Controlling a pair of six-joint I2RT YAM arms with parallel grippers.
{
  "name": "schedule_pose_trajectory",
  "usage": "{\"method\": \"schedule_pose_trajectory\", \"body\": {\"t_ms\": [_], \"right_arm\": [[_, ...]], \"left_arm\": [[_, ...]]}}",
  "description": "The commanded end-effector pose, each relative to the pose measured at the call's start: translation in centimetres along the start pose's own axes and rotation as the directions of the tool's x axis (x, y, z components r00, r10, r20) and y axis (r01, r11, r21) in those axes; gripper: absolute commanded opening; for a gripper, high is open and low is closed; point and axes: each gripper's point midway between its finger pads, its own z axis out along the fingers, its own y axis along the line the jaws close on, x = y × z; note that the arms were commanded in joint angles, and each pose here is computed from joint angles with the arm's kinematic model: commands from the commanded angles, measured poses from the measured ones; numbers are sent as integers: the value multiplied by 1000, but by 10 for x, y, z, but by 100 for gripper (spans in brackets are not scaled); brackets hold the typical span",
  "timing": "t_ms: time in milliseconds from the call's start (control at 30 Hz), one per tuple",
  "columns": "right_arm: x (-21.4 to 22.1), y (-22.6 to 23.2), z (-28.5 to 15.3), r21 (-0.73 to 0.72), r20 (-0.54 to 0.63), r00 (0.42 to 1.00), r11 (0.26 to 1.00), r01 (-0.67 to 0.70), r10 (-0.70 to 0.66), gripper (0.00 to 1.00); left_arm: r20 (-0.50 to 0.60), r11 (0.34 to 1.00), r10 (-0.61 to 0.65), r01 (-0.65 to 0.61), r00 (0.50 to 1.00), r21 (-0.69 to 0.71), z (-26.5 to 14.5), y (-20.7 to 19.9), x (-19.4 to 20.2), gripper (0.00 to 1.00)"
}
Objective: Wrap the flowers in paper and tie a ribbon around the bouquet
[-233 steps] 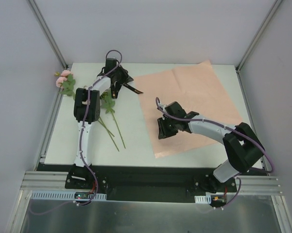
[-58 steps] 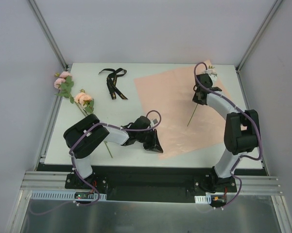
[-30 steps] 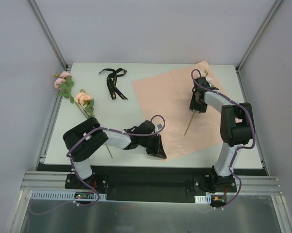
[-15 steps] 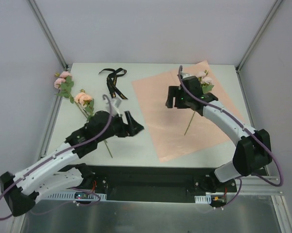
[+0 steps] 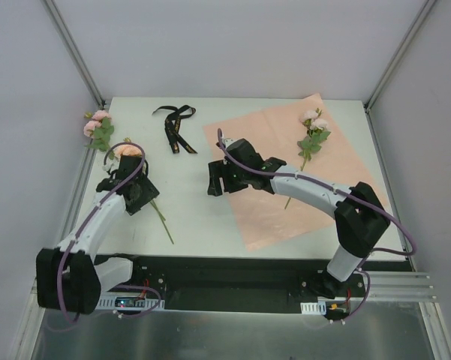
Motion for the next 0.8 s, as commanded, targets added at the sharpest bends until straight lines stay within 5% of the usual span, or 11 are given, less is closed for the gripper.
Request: {"method": "schedule_pose_trajectory", "body": {"t_ms": [0,133,767], "right_arm": [[-19,8,-20,-19,96,995,1000,14,-12,73],[-6,-11,-29,50,101,993,998,49,-54,74],[5,-38,-48,110,127,987,990,88,-102,74]], "left_arm": [[52,997,16,-12,999,-70,17,-8,-28,58],[-4,994,37,-37,999,-107,40,-12,-25,38],[-41,966,40,-49,998,-252,90,-14,-27,32]]}}
